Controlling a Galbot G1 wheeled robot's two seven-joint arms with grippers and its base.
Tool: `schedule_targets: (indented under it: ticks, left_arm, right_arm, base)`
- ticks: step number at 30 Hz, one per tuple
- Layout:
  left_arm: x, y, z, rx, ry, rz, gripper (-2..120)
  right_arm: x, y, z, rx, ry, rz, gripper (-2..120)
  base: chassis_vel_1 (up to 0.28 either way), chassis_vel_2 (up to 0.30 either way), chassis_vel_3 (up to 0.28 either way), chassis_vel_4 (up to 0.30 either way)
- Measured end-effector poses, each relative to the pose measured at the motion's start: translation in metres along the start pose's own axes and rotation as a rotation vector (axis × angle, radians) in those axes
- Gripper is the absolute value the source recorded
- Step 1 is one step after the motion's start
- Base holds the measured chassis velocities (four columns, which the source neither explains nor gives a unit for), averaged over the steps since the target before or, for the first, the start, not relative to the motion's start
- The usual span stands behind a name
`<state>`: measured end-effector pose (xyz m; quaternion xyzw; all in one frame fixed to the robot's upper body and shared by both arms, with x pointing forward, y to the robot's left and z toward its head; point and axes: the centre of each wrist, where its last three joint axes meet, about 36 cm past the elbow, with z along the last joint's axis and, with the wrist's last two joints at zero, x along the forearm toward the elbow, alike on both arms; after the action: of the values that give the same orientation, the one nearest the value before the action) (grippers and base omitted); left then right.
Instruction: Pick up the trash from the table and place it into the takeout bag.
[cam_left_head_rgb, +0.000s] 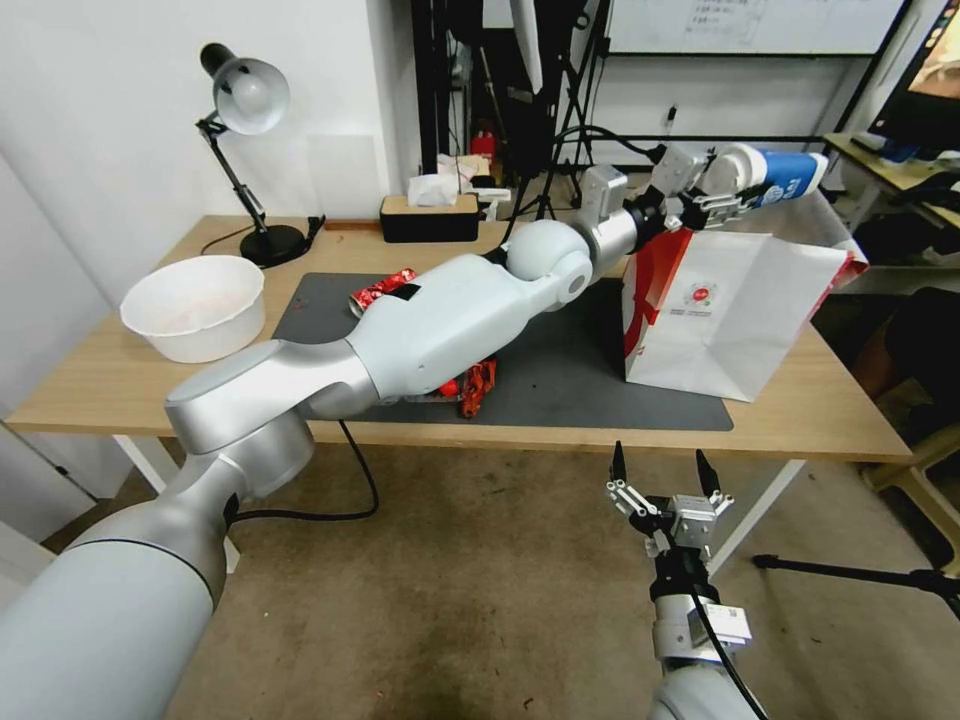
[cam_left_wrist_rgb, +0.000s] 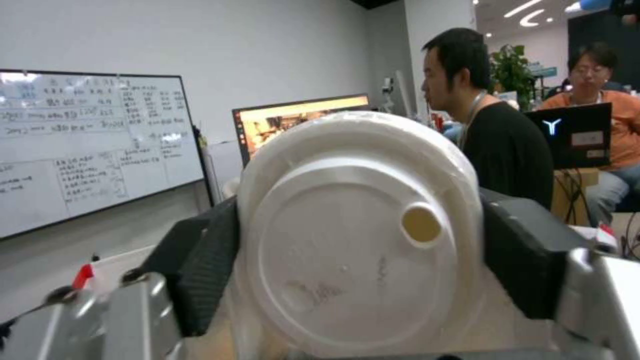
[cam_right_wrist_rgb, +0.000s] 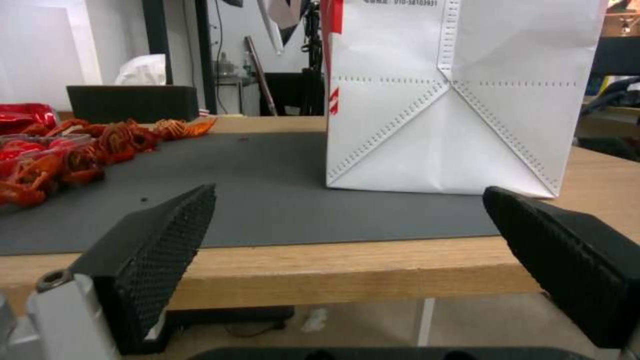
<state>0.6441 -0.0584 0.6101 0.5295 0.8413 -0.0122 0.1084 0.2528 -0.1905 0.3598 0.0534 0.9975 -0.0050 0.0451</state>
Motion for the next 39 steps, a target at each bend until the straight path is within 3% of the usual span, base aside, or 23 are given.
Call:
schedule_targets:
  ticks: [1,2,4,5,15,23,26,28,30,31,34,35,38,39]
  left_arm:
    - [0.0,0.0,0.0,-0.001,0.001,0.0,77]
    - [0.0,0.0,0.0,-0.001,0.001,0.0,77]
    - [0.001,0.001,0.002,-0.003,0.005,-0.005,97]
    - [0.001,0.001,0.004,-0.003,0.008,-0.008,99]
    - [-0.001,-0.001,0.005,0.004,0.004,-0.03,100]
    - [0.001,0.006,-0.005,0.005,-0.016,-0.053,100]
    - [0.013,0.016,-0.018,0.021,-0.062,-0.109,100]
    - [0.013,0.016,-0.018,0.021,-0.062,-0.109,100]
    - [0.057,0.044,-0.032,0.028,-0.11,-0.221,100]
    - [0.057,0.044,-0.032,0.028,-0.11,-0.221,100]
    - [0.129,0.08,-0.047,0.002,-0.157,-0.345,100]
    - [0.129,0.08,-0.047,0.002,-0.157,-0.345,100]
    - [0.196,0.1,-0.051,-0.024,-0.154,-0.439,100]
    - [0.196,0.1,-0.051,-0.024,-0.154,-0.439,100]
  right_arm:
    - [0.0,0.0,0.0,0.0,0.0,0.0,100]
    - [0.0,0.0,0.0,0.0,0.0,0.0,100]
    - [0.0,0.0,0.0,0.0,-0.001,0.0,100]
    - [0.0,0.0,0.001,0.001,-0.001,0.0,100]
    - [0.0,0.001,0.001,-0.001,-0.002,0.003,100]
    - [-0.001,0.001,0.0,-0.001,-0.004,0.006,100]
    - [-0.001,0.0,0.0,0.0,-0.007,0.006,100]
    - [-0.001,0.0,0.0,0.0,-0.007,0.006,100]
    - [-0.003,0.0,-0.002,0.003,-0.01,0.004,100]
    - [-0.003,0.0,-0.002,0.003,-0.01,0.004,100]
    - [-0.004,0.0,-0.004,0.005,-0.013,-0.003,100]
    - [-0.004,0.0,-0.004,0.005,-0.013,-0.003,100]
    - [-0.005,0.001,-0.004,0.006,-0.013,-0.008,100]
    - [-0.005,0.001,-0.004,0.006,-0.013,-0.008,100]
  base:
    - [0.0,0.0,0.0,0.0]
    - [0.0,0.0,0.0,0.0]
    - [0.0,0.0,0.0,0.0]
    - [0.0,0.0,0.0,0.0]
    - [0.0,0.0,0.0,0.0]
    - [0.0,0.0,0.0,0.0]
    - [0.0,0.0,0.0,0.0]
    - [0.0,0.0,0.0,0.0]
    - [0.0,0.0,0.0,0.0]
    - [0.0,0.0,0.0,0.0]
    - [0.0,0.0,0.0,0.0]
    - [0.0,0.0,0.0,0.0]
    - [0.0,0.0,0.0,0.0]
    - [0.0,0.0,0.0,0.0]
